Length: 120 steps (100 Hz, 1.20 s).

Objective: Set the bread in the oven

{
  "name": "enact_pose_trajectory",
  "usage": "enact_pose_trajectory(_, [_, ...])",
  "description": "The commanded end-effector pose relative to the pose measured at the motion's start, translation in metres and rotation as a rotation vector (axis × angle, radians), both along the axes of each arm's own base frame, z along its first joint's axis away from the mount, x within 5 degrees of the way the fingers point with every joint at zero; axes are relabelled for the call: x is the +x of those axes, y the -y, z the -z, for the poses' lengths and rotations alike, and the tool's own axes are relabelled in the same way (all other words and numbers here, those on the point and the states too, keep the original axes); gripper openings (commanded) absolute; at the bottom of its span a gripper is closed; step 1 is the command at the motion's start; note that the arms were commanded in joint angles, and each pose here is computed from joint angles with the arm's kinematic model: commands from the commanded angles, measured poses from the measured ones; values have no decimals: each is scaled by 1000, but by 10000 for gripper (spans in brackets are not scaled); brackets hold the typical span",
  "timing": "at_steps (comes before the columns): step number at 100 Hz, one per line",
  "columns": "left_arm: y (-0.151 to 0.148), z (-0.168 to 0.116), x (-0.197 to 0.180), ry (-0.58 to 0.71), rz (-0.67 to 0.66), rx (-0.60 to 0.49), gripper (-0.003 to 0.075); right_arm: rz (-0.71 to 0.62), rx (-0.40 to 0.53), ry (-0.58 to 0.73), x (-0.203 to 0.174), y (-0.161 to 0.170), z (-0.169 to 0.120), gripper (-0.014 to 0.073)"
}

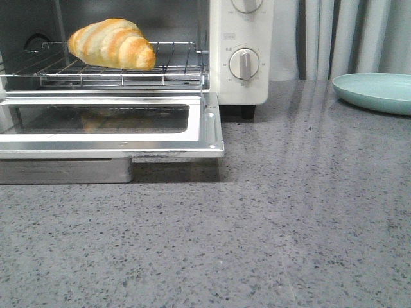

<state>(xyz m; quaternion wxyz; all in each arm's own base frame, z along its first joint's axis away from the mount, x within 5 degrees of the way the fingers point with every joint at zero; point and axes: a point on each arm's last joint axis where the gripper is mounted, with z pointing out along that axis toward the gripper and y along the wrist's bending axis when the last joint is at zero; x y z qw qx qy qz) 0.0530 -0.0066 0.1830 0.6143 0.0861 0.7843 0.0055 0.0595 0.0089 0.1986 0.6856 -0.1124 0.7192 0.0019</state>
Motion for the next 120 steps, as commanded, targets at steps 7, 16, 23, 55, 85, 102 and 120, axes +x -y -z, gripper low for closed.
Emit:
enact_pose_trajectory(7, [-1,2,0,57,-13,-16,-21,61,-40,58,2,3,-2,-49])
enact_pose_trajectory(16, [-1,2,0,57,-13,-16,-21,106,-47,3,2,6,3,-49])
enact_pose_trajectory(23, [-1,2,0,57,-13,-16,-21,132,-50,-49,2,8,7,-49])
enact_pose_trajectory(55, [-1,2,0,57,-13,-16,-21,166,-71,-135,-6,11,18,-49])
enact_pose_trajectory(85, [-1,2,0,57,-13,-16,-21,166,-71,-138,-6,11,18,-49])
enact_pose_trajectory(102, [-1,2,0,57,-13,-16,-21,166,-71,-138,-6,11,18,-49])
enact_pose_trajectory(120, [-1,2,0,57,-13,-16,-21,166,-71,-138,-6,11,18,-49])
